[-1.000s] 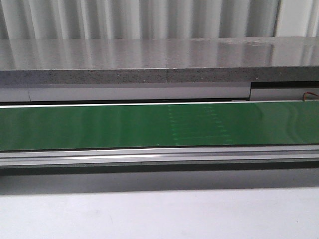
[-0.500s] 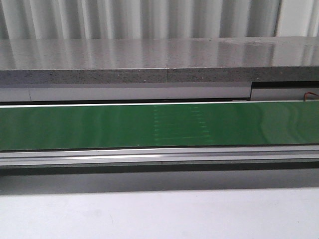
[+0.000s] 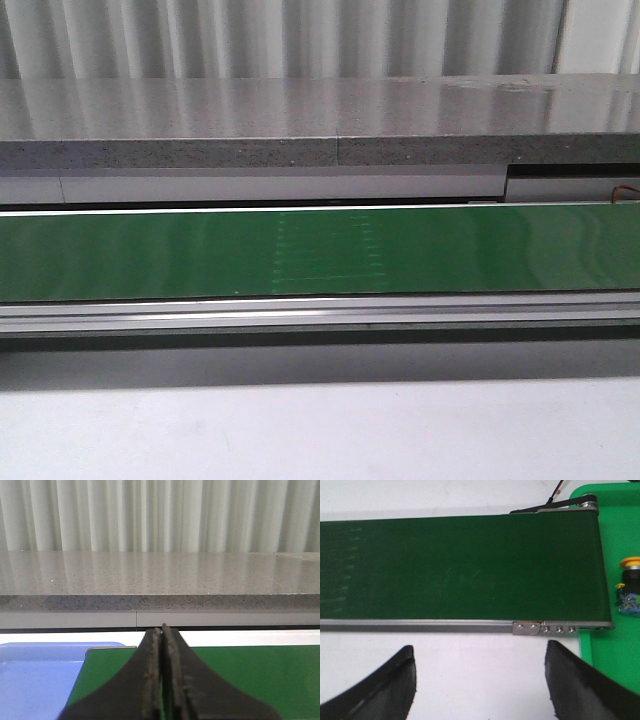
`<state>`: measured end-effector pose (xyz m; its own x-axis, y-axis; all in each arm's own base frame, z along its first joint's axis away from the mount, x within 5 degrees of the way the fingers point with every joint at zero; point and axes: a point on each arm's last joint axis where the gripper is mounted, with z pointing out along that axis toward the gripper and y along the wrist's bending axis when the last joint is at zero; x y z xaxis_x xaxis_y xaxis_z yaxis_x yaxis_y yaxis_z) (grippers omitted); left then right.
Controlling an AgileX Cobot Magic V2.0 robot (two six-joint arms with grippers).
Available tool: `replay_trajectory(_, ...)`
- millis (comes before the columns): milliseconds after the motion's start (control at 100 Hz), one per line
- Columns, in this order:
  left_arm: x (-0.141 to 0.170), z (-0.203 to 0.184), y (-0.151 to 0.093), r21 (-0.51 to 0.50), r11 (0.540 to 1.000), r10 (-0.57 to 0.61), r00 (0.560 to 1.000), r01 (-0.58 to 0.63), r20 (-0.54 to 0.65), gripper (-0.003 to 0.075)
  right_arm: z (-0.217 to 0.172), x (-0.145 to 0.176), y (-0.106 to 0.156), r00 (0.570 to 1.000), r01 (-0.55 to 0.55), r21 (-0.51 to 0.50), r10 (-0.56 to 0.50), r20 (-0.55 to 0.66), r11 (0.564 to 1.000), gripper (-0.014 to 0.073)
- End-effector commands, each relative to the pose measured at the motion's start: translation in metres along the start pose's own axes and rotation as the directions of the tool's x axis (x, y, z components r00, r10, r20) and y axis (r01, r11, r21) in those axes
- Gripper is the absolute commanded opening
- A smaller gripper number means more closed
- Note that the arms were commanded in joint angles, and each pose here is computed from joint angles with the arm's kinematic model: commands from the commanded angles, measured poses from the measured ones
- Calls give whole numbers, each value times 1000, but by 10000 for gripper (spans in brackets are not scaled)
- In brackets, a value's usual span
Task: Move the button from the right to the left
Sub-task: 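Close the right gripper on the yellow button's black body and lift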
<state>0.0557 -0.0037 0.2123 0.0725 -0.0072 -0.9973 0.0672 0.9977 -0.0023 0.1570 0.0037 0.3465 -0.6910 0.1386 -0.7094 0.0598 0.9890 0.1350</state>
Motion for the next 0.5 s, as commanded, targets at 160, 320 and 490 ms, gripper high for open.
replay_trajectory(160, -1, -3, 0, 6, 1000, -15, 996, 15, 87, -20, 29, -56, -35, 998, -57, 132, 56, 12, 990, 543)
replay_trajectory(320, -1, -3, 0, 6, 1000, -15, 996, 15, 87, -20, 57, -70, -76, 994, -104, 170, 108, -13, 980, 543)
replay_trajectory(490, -1, -3, 0, 6, 1000, -15, 996, 15, 87, -20, 86, -69, -128, 980, -195, 220, 200, 3, 956, 543)
